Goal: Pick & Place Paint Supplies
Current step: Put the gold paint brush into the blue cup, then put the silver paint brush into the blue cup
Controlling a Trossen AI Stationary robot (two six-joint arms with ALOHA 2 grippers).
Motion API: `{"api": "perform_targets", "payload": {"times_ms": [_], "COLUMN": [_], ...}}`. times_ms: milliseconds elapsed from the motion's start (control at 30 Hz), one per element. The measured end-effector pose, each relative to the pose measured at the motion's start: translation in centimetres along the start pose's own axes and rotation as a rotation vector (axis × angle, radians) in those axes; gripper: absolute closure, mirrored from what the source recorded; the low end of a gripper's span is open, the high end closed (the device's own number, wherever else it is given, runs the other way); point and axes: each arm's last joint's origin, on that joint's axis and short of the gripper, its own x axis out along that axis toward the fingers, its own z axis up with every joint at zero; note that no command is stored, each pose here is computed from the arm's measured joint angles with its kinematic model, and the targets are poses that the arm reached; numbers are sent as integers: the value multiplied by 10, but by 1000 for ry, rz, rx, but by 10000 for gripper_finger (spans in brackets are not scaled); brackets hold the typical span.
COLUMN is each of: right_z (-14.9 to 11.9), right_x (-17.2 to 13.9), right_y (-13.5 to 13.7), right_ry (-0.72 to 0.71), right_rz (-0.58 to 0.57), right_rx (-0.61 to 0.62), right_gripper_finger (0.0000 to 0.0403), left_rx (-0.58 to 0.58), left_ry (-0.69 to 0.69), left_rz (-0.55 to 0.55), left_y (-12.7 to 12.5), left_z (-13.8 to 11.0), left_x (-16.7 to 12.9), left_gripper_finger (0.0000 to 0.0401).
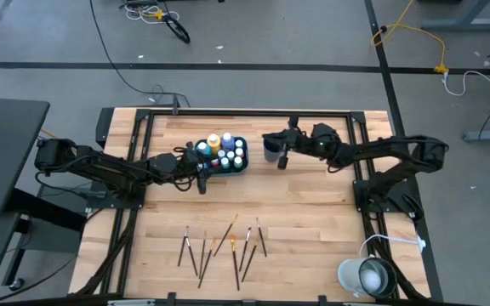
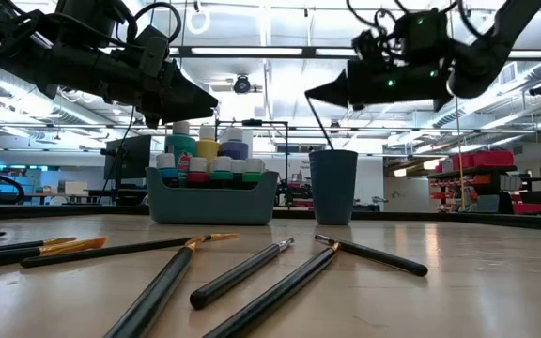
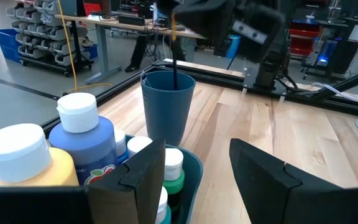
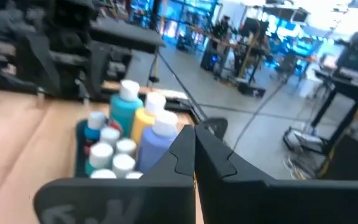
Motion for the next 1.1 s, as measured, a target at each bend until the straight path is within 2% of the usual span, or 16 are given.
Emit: {"api": "perform_targets", "payload": {"times_ms": [267,700,1100], "right_z": [-19,-33,-33], "right_x": [4,1,1], "right_y": [2,1,1], "right_ry": [125,288,293], "right_rz": [-83,-192,-191], "right_rx": [45,104,87], "right_gripper_finger": [403,400,333], "left_rx": [5,8,8], "left_ry": [1,4,4], "left_rz": [-14,-22,-22], "left_y": [0,-1,-1], "left_z": [0,0,0], "left_x": [0,0,0], "left_gripper_finger": [211,211,211]}}
